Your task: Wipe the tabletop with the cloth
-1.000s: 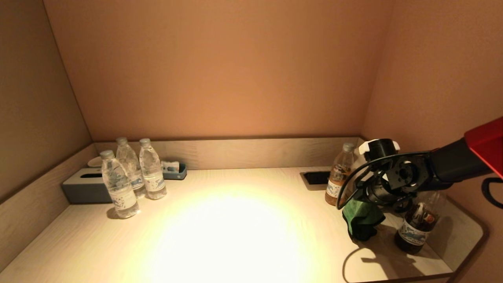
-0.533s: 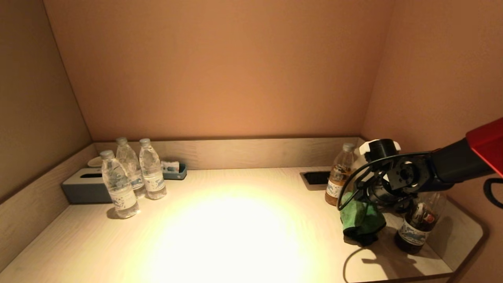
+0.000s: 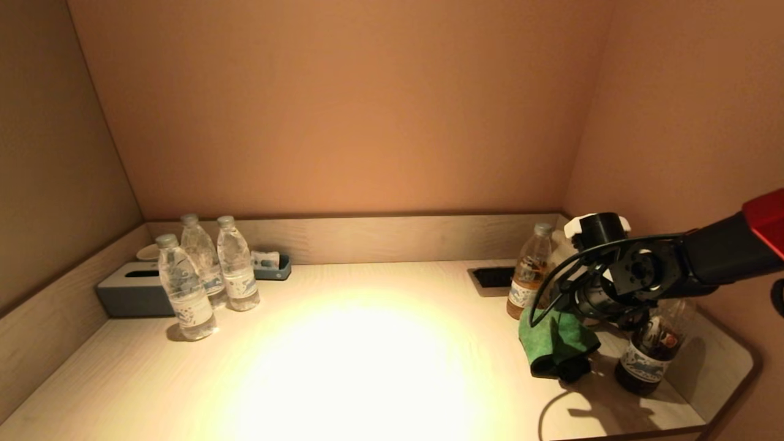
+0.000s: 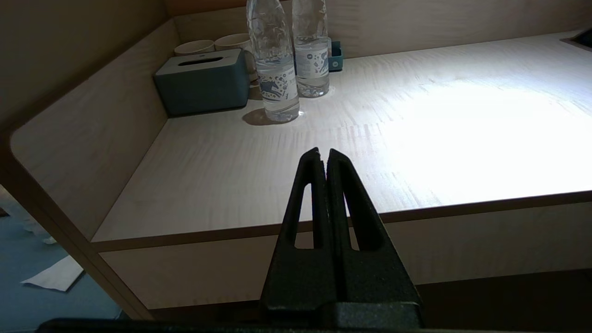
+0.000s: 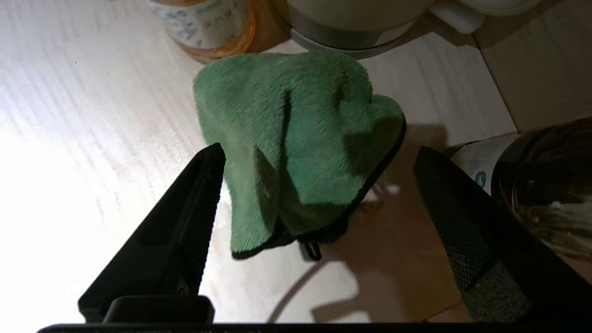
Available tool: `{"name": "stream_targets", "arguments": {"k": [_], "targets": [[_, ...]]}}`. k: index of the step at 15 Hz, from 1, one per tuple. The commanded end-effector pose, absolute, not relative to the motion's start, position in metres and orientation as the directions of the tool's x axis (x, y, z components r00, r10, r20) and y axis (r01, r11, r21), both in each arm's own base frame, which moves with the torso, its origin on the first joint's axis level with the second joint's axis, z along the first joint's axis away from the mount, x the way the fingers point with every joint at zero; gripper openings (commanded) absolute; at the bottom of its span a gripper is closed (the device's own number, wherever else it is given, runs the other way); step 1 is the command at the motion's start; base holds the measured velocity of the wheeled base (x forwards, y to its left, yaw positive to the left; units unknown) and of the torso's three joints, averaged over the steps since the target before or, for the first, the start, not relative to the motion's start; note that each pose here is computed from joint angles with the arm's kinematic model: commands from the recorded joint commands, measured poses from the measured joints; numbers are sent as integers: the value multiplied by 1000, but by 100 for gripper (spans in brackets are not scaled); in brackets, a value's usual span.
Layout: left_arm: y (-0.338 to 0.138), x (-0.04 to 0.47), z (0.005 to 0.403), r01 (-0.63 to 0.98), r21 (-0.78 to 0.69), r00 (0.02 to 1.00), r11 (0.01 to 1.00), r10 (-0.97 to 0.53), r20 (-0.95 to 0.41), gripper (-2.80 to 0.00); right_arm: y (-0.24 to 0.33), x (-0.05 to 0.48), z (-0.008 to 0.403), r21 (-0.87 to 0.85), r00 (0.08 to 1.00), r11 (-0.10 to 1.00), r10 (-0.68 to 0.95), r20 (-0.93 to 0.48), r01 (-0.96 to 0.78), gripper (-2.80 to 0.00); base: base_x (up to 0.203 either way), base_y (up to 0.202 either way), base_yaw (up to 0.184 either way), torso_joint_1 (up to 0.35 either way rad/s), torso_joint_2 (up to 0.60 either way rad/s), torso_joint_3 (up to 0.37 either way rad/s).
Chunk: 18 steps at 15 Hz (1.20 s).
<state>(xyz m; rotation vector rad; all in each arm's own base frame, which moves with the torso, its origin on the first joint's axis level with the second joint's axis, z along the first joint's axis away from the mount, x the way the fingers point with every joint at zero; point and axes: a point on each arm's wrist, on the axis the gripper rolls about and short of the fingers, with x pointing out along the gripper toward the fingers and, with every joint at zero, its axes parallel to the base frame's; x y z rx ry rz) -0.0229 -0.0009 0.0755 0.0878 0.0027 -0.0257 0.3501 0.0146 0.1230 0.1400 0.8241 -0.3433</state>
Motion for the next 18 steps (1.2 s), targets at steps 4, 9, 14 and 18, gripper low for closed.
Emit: {"name": "stream_targets", "arguments": {"k": [4,9,14,18], "targets": [[-1,-23,75,25,88,1000,996,-25,-5,-280,56,265,211,59,823,986,-97,-559,157,0,0,0,0,0,0,0],[-1,-23,75,25,87,1000,996,-25,-5,-280,61,192,245,53,878,998,5,-479,23,0,0,0,0,0,0,0],[-1,-23,75,25,87,1000,996,-25,-5,-280,49,157,252,42,905,999,18,-425,0,0,0,0,0,0,0,0],[-1,-23,75,25,89,1000,996,-25,-5,-280,38,127,254,18,929,1000,30,-369,-25,0,0,0,0,0,0,0]]}}
